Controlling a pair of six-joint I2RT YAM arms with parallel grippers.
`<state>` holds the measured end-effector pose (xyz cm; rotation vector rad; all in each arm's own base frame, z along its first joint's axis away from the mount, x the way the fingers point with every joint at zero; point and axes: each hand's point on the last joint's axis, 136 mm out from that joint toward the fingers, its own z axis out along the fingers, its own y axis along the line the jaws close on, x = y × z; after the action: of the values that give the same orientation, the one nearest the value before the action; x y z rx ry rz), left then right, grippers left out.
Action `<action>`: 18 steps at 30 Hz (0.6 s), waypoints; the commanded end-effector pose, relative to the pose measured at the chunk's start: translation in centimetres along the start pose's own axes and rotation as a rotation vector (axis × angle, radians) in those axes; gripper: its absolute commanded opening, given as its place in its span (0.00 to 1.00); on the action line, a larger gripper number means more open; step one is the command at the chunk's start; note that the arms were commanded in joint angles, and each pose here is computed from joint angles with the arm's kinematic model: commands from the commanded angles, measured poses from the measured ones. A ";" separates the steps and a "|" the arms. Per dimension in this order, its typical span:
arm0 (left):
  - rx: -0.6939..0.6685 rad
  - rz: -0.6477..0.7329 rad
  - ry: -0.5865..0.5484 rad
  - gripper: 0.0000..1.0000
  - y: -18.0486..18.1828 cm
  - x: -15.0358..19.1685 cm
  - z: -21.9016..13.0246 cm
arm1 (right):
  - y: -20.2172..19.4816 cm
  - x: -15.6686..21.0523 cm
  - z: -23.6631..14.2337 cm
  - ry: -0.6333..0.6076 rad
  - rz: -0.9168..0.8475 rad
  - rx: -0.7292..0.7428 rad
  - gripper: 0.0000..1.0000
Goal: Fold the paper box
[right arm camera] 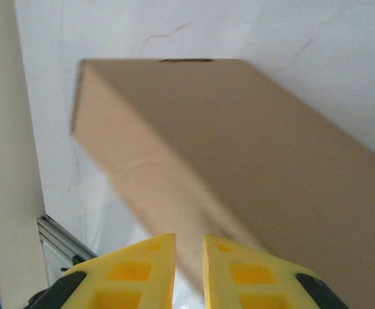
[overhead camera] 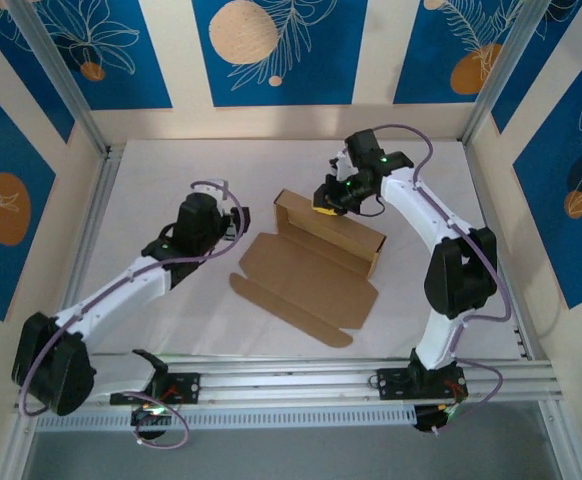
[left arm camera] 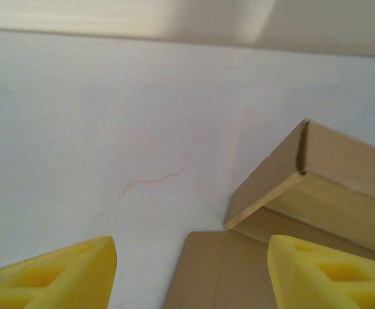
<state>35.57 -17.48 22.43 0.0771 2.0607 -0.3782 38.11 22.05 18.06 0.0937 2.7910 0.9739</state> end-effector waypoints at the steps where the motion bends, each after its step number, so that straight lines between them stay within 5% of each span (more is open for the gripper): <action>1: -0.016 -0.025 -0.023 0.63 0.4 -1.9 -2.4 | -2.2 -1.9 0.4 0.018 0.116 -0.078 0.20; 10: 0.026 -0.042 -0.203 0.65 -0.5 -8.7 -8.6 | -8.0 -5.8 0.3 -0.022 0.286 -0.099 0.20; 18: 0.021 -0.025 -0.334 0.67 -0.5 -12.1 -11.4 | -13.6 -4.3 2.3 -0.026 0.437 -0.060 0.22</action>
<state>32.07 -14.69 35.75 0.0136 1.8000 -0.4516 43.51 11.83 9.23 0.6882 2.7608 1.1067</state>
